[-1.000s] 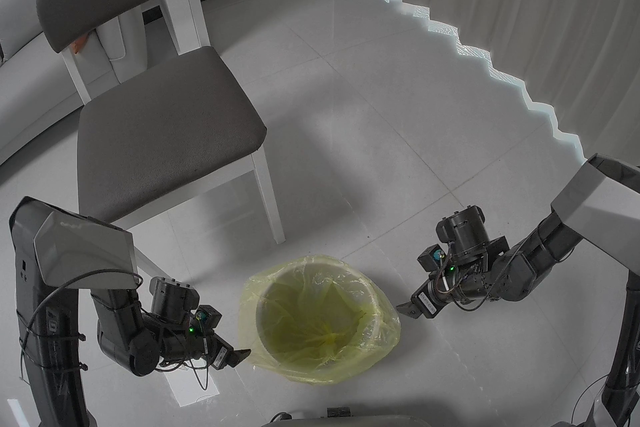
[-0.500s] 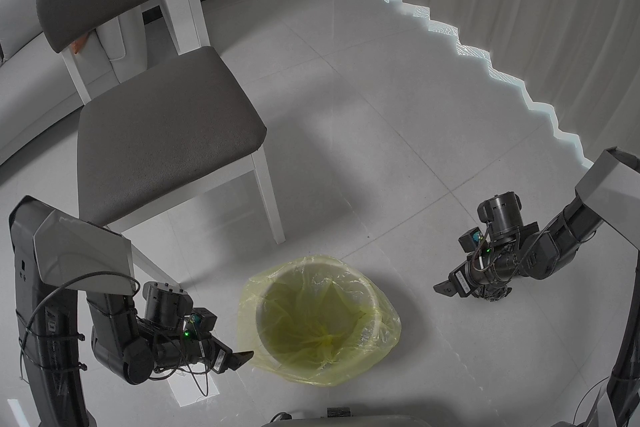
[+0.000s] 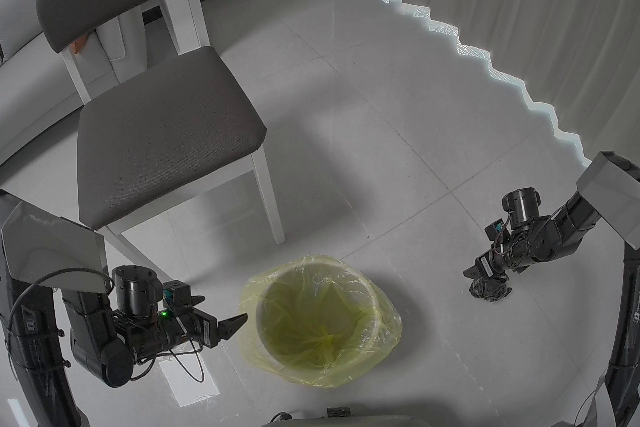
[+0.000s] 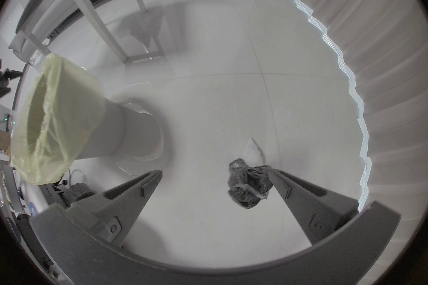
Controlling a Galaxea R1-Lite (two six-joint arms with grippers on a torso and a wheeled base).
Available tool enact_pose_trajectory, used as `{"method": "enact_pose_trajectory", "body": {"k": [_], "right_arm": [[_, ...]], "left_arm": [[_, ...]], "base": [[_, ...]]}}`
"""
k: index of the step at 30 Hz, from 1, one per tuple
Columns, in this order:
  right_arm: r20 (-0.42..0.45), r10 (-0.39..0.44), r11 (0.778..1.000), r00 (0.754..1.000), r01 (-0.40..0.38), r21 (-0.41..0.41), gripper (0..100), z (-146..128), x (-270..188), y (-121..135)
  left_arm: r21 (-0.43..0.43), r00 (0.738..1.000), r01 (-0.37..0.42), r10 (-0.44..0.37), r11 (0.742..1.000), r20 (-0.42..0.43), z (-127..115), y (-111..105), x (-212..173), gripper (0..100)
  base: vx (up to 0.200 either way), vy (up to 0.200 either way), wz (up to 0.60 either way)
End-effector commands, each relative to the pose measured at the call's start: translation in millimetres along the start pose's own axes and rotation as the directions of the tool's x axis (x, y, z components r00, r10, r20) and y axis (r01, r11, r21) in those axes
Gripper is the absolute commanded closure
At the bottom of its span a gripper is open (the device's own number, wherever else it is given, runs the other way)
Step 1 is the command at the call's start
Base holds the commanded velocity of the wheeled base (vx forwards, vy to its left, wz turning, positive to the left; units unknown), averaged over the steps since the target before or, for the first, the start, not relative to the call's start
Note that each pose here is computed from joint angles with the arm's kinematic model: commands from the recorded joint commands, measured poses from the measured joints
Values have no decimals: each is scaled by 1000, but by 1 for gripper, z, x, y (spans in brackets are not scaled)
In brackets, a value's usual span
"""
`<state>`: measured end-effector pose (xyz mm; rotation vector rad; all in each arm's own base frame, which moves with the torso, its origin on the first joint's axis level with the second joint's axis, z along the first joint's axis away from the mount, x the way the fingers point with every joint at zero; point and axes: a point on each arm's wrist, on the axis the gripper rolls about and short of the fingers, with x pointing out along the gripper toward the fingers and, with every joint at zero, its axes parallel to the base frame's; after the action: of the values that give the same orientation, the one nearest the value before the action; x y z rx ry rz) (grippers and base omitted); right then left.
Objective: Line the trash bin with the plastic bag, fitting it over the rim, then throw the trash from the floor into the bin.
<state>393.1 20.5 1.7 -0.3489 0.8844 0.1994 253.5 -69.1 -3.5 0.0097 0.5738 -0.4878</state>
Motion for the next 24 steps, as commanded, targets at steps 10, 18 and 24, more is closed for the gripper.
{"method": "enact_pose_trajectory", "body": {"k": [10,18,24], "right_arm": [[-162,-85,996,983,87,9,0,-23,72,-55],[-239,-47,999,970,51,9,0,-4,84,-65],[-238,-49,999,970,51,0,0,7,90,-67]], "left_arm": [[-55,997,-36,40,998,63,-3,7,-16,0],[-54,997,-44,48,998,66,-3,9,-12,0],[-50,996,-45,48,998,72,-2,9,-9,0]], "base": [[0,0,0],[0,0,0],[0,0,0]]}}
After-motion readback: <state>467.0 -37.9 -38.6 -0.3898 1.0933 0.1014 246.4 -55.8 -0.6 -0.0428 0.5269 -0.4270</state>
